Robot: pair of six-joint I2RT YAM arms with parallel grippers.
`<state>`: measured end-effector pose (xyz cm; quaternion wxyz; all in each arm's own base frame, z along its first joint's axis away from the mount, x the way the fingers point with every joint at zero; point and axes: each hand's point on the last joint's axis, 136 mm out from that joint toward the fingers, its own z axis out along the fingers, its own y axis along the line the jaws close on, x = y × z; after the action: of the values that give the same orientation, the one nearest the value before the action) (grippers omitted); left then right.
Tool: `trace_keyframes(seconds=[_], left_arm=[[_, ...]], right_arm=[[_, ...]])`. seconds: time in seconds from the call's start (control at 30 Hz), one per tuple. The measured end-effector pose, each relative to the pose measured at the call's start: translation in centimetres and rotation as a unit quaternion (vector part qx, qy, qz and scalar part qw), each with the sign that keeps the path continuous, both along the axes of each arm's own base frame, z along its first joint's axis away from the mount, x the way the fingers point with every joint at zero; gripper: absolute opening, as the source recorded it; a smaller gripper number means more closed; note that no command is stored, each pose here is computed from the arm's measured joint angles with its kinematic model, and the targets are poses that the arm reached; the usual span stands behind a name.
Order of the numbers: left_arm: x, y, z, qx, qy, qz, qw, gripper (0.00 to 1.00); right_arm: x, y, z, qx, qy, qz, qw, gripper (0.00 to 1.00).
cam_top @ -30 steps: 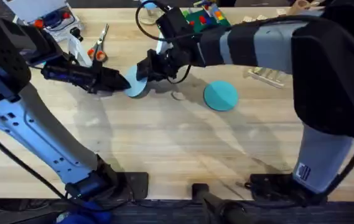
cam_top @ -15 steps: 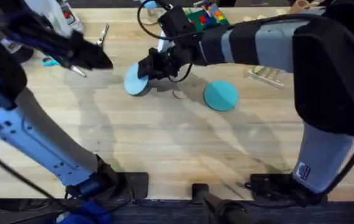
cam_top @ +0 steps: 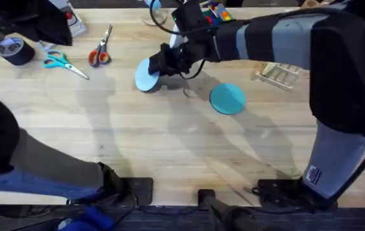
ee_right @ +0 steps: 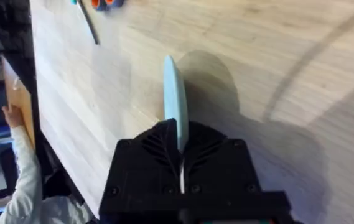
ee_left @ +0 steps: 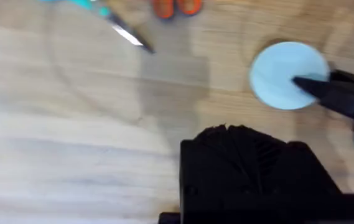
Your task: Pick up the plates from the table one by one and place each into a slot on the dish rack.
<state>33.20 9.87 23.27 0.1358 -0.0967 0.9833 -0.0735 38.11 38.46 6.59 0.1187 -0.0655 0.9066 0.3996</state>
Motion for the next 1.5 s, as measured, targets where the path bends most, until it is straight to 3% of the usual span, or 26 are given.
trace_keyframes(seconds=[0.07, 0.2, 0.3, 0.37, 0.5, 0.53, 0.8, 1.03, 1.3, 1.5], left_arm=[[-0.5, 0.4, 0.5, 0.041, 0.008, 0.019, 0.999, 0.040], [-0.4, 0.1, 1.0, 0.085, 0.011, 0.023, 0.996, 0.041], [-0.3, -0.2, 1.0, 0.097, 0.014, 0.022, 0.995, 0.177], [-0.3, -0.1, 1.0, 0.103, 0.016, 0.025, 0.994, 0.323], [-0.4, 0.2, 1.0, 0.110, 0.018, 0.030, 0.993, 0.913], [-0.4, 0.3, 1.0, 0.111, 0.018, 0.034, 0.993, 0.972], [-0.4, 0.4, 1.0, 0.115, 0.019, 0.035, 0.993, 0.993], [-0.4, 0.4, 1.0, 0.115, 0.019, 0.035, 0.993, 0.993], [-0.4, 0.4, 1.0, 0.115, 0.019, 0.035, 0.993, 0.994], [-0.4, 0.4, 1.0, 0.115, 0.019, 0.035, 0.993, 0.994]], right_arm=[[0.2, -0.3, 0.1, -0.001, -0.004, -0.002, 1.000, 0.031], [0.7, -0.4, 0.5, -0.002, -0.013, 0.000, 1.000, 0.031], [1.1, -0.1, 1.4, 0.000, -0.031, 0.011, 0.999, 0.031], [1.4, 0.1, 2.1, -0.002, -0.044, 0.020, 0.999, 0.031], [1.4, -0.6, 3.4, -0.034, -0.060, 0.034, 0.997, 0.032], [1.4, -1.0, 3.8, -0.048, -0.066, 0.037, 0.996, 0.032], [1.9, -3.8, 10.9, -0.117, -0.153, 0.045, 0.980, 0.032], [2.0, -7.7, 17.5, -0.174, -0.227, 0.009, 0.958, 0.031], [-0.1, -13.2, 23.7, -0.219, -0.271, -0.048, 0.936, 0.031], [-2.1, -17.1, 25.6, -0.266, -0.272, -0.084, 0.921, 0.031]])
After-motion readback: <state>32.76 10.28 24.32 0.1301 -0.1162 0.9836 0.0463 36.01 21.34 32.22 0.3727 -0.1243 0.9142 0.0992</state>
